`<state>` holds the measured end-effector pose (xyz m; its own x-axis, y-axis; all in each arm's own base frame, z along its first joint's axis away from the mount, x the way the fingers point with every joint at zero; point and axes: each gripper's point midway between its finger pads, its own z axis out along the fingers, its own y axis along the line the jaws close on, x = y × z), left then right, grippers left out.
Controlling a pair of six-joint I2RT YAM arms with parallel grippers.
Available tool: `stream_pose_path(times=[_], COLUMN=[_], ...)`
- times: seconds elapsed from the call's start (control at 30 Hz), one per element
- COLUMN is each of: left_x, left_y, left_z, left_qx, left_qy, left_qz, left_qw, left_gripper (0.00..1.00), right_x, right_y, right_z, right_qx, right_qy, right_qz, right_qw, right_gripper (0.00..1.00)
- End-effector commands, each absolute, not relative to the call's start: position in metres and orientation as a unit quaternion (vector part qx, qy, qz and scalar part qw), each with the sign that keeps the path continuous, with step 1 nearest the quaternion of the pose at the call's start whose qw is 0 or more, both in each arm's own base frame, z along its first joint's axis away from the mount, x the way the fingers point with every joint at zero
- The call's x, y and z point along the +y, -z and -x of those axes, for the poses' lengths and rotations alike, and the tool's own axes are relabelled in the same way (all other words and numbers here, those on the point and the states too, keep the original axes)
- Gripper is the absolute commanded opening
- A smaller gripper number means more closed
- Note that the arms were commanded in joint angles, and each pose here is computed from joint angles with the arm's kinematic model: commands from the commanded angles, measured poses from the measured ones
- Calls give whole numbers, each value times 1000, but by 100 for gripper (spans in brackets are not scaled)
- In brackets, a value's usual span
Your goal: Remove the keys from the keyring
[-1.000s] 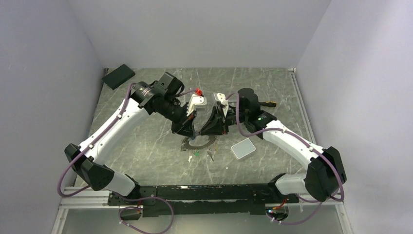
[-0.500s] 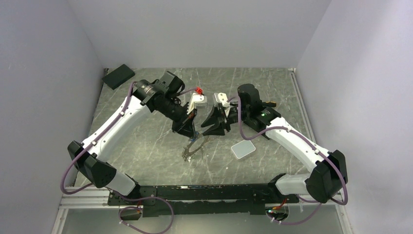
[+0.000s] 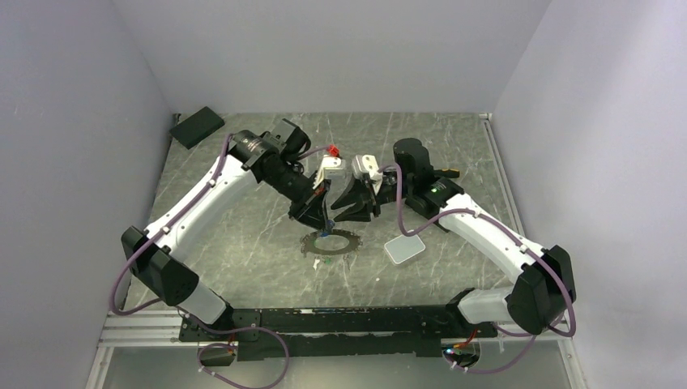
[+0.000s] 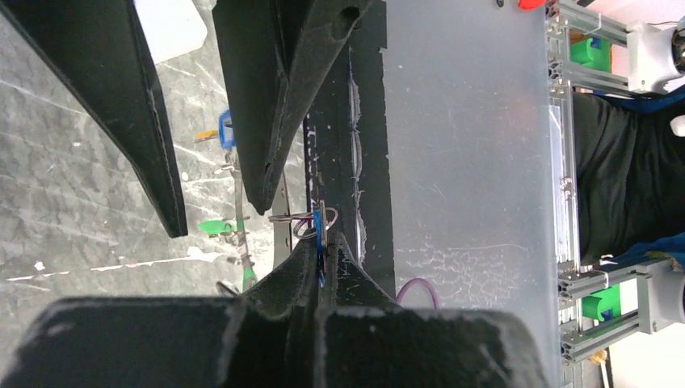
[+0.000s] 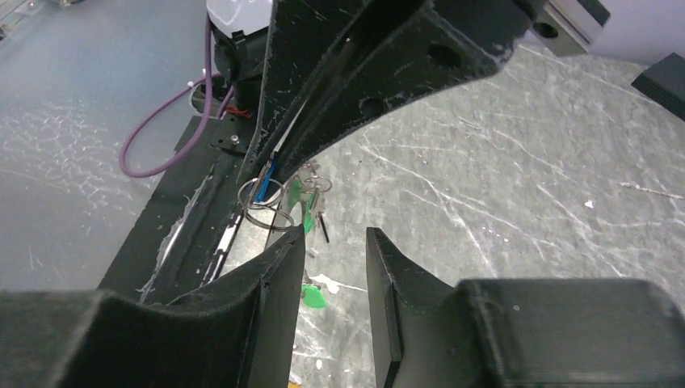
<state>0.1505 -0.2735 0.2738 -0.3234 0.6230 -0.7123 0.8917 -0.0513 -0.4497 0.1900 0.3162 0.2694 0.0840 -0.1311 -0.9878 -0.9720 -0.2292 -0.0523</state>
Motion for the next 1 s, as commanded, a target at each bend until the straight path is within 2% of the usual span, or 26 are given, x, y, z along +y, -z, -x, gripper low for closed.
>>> stream_pose_path(times=[0.0,0.33,0.63,0.97], left_x=[-281,-283,-281,-281], left_y=[-290,-290,-289,-287], left_z=[-148,-156,-159,-160], left_qx=[637,640,647,649], left_qy=[493,503,498,498], left_qz=[-570,-558,-553,-552], left_qw=[162,164,165,163], left_gripper=[0,0,0,0], right_x=[320,321,321,322], right_y=[-279,-267,-272,-283], right_z=[-188,-175,-167,-166], right_qx=[395,382,373,367], right_qy=[-490,-480,-485,-488], right_qz=[636,659,665,666], right_qw=[448,435,428,428], right_gripper=[37,33,38,37])
